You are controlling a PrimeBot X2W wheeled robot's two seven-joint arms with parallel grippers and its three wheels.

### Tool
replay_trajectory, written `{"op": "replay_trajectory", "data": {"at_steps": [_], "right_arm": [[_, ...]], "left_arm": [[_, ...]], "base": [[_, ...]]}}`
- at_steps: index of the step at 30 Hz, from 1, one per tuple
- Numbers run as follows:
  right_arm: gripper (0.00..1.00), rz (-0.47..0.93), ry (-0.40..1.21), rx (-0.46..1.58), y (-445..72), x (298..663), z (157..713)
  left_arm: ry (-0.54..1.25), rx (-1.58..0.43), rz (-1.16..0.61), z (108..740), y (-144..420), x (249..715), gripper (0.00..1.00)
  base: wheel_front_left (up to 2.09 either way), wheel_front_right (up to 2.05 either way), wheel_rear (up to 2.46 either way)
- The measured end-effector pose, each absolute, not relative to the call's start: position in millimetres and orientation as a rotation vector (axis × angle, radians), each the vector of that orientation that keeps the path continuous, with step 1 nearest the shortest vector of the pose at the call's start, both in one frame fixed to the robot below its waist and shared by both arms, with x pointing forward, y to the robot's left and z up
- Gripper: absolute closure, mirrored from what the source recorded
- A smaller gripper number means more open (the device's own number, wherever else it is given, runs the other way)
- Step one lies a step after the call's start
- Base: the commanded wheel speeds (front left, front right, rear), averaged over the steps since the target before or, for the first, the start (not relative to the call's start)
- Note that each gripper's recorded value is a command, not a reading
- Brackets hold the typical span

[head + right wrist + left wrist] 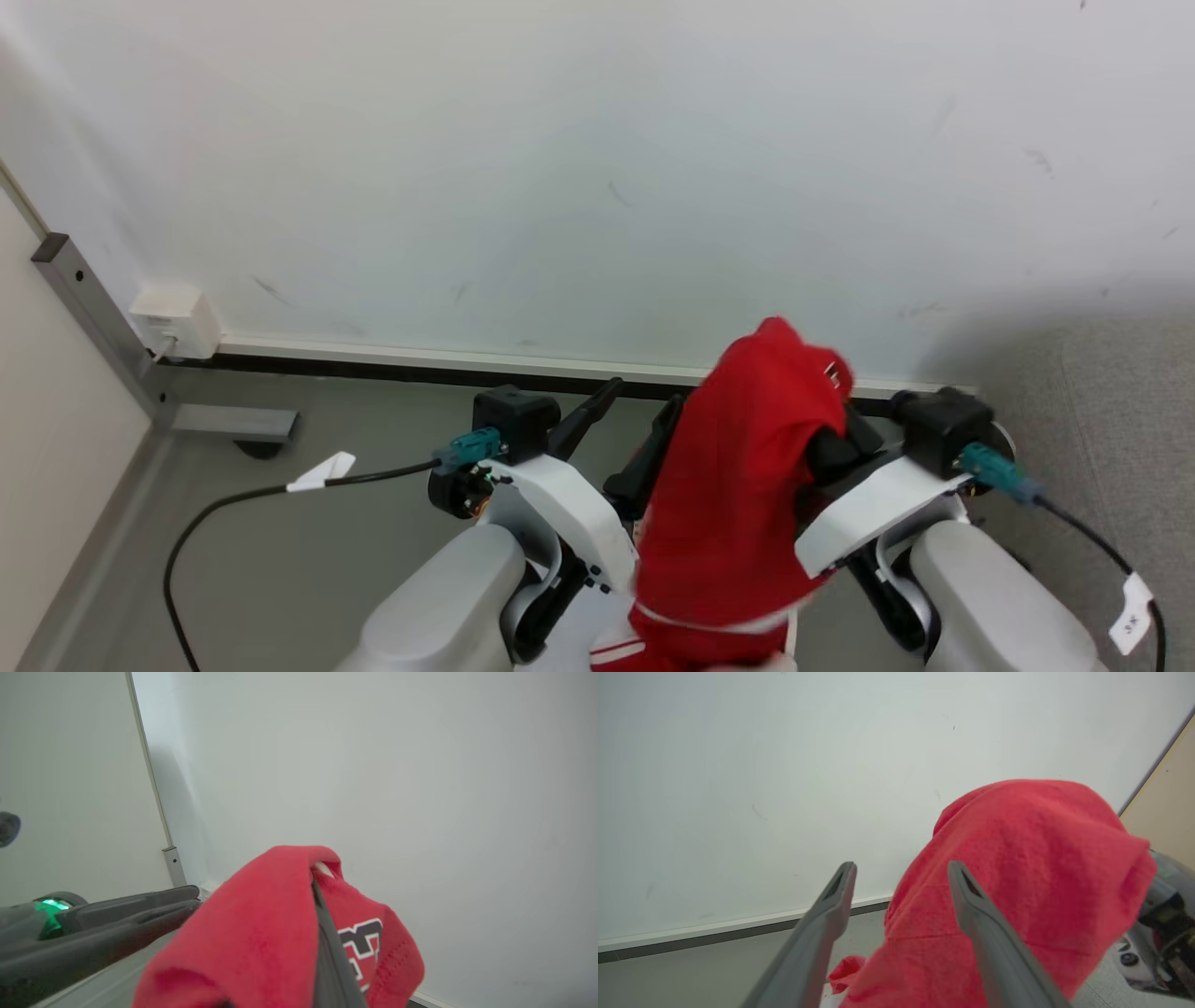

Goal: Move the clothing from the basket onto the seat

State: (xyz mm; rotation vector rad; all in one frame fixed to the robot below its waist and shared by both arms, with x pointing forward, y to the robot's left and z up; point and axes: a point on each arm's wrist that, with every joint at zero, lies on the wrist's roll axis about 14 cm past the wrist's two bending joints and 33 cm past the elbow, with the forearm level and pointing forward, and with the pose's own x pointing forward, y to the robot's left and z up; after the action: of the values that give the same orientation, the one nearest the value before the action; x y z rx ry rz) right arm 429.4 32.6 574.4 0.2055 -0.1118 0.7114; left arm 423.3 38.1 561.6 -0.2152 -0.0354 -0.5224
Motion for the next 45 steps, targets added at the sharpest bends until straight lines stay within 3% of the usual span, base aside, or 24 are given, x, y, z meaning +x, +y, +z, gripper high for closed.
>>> {"op": "replay_trajectory", "data": {"at_steps": [15, 27, 45], "right_arm": [[1.00, 0.535, -0.223, 0.381, -36, 439, 607], [1.00, 0.411, -0.297, 0.361, -100, 422, 618], [1.00, 0.100, -0.331, 0.341, -214, 378, 604]], "left_arm": [[-0.107, -0.173, -0.544, 572, 35, 419, 0.00], [-0.128, -0.163, -0.651, 567, -1, 411, 0.00], [-0.120, -0.157, -0.922, 559, -86, 394, 0.00]], "base": [[0.00, 0.00, 0.00], [0.00, 0.00, 0.00], [0.00, 0.00, 0.00]]}}
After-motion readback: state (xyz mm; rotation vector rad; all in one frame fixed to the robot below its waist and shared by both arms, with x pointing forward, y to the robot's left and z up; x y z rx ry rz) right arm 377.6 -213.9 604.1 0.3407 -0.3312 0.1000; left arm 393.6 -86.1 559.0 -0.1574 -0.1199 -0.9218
